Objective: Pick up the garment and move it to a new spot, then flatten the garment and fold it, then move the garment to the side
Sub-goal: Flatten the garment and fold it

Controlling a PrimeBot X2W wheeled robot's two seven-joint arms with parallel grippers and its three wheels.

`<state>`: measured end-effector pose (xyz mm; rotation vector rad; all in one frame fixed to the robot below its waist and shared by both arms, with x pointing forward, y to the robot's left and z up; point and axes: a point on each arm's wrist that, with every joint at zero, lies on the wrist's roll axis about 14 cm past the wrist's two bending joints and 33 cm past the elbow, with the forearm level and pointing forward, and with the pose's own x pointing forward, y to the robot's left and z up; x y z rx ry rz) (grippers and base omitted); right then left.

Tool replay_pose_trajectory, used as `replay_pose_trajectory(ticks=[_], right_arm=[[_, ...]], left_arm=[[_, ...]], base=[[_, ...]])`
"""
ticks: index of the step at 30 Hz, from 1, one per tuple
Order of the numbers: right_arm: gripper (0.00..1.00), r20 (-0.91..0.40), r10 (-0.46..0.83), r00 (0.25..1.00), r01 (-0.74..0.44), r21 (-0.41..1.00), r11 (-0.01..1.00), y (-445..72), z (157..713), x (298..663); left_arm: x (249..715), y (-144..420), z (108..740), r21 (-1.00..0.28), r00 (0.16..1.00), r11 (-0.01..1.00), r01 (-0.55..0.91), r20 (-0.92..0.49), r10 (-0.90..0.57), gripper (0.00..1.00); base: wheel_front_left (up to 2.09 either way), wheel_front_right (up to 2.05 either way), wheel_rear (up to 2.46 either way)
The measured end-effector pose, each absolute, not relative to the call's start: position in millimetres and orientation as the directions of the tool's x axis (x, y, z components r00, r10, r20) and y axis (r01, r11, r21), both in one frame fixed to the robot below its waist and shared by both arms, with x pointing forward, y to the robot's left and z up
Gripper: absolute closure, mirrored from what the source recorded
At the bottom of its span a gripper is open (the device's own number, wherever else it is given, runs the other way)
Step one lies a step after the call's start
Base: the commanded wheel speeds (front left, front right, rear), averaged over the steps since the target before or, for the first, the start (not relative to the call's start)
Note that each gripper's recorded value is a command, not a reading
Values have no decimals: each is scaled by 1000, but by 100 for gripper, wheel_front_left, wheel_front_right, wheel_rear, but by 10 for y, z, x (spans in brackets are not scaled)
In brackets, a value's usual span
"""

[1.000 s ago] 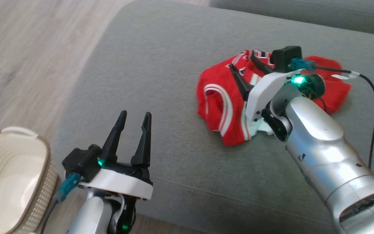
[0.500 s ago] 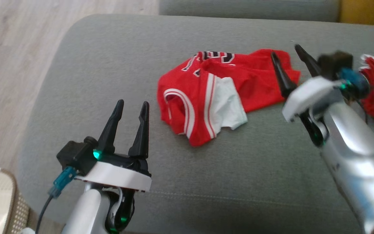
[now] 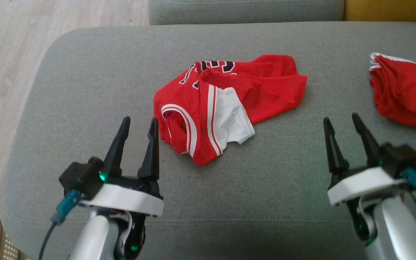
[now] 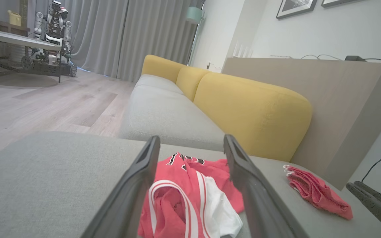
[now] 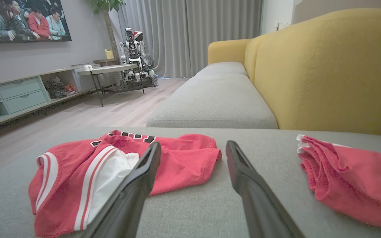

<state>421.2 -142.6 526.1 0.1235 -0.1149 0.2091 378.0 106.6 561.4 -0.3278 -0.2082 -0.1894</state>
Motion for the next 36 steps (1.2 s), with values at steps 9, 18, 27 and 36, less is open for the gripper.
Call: replay_pose_trajectory(ticks=[9,18,27,36], right_arm=[[0,90,185,979,-195,120,973,-1427,5099,4069],[0,74,150,986,-158,123,980,-1556,5030,4137],[0,57,81,995,-87,113,990,-1817,4962,4237],[0,31,-36,999,32,118,992,-2228,4880,4200]], left_arm=[[3777,1041,5402,-306,974,931,198,169,-152,0],[3903,510,5333,-268,931,894,360,156,-329,0],[4067,-284,4723,-74,810,810,582,-33,-585,0],[4353,-488,4144,75,766,773,630,-220,-603,0]], base=[[0,0,0],[0,0,0],[0,0,0],[0,0,0]])
